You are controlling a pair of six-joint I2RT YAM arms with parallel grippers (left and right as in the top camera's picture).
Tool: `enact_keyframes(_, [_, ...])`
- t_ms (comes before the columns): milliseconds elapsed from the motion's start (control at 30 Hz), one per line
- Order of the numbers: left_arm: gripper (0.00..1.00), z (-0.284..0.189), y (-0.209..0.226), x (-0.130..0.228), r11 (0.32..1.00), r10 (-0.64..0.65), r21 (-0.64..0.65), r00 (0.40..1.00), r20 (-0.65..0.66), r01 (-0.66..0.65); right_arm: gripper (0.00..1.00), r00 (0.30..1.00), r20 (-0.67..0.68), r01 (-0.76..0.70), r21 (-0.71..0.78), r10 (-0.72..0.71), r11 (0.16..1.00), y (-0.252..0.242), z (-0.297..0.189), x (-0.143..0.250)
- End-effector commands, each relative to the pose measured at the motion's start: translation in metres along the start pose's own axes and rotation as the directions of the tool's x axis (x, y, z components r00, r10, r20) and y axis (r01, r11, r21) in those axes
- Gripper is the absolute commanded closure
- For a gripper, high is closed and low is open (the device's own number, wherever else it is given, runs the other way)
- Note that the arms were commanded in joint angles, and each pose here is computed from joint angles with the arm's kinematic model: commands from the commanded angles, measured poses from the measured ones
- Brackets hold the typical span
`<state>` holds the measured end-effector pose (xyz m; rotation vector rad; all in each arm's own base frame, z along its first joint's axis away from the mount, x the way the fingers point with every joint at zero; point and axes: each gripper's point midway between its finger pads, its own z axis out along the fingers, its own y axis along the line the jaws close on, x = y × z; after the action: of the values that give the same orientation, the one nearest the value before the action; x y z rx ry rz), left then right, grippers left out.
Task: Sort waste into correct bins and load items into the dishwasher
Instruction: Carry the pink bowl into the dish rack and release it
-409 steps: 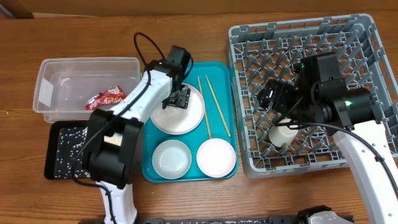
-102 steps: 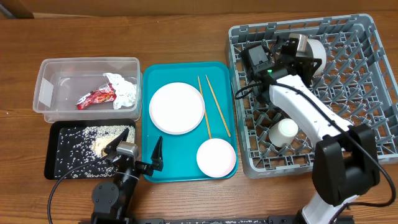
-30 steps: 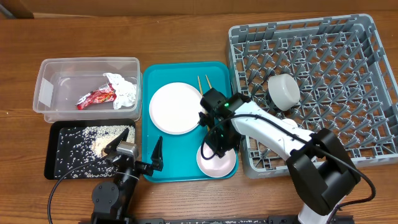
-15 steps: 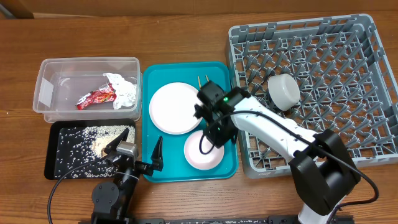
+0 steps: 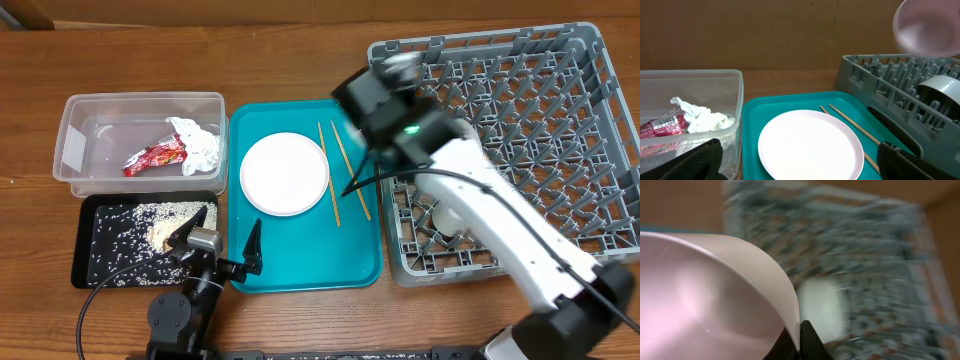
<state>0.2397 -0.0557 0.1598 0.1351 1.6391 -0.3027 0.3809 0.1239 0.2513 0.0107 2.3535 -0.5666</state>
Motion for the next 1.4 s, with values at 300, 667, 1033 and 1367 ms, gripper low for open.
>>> enact_keyframes(300, [0.00, 0.000, -0.001, -0.001, 1.000, -0.010, 0.007, 1.000, 0.007, 0.010, 0.96, 0.900, -0.020, -0.361, 0.524, 0.435, 0.771, -0.170, 0.087, 0.044])
enact_keyframes(667, [0.00, 0.000, -0.001, -0.001, 1.000, -0.010, 0.007, 1.000, 0.007, 0.010, 0.96, 0.939, -0.016, -0.244, 0.672, 0.343, 0.699, -0.185, 0.117, 0.068])
enact_keyframes(1033, [0.00, 0.000, -0.001, -0.001, 1.000, -0.010, 0.006, 1.000, 0.007, 0.010, 0.96, 0.951, -0.050, -0.182, 0.704, 0.304, 0.686, -0.185, 0.126, 0.074])
enact_keyframes(1367, [0.00, 0.000, -0.001, -0.001, 1.000, -0.010, 0.006, 1.000, 0.007, 0.010, 0.96, 0.954, -0.150, -0.082, 0.702, 0.259, 0.708, -0.175, 0.135, 0.104])
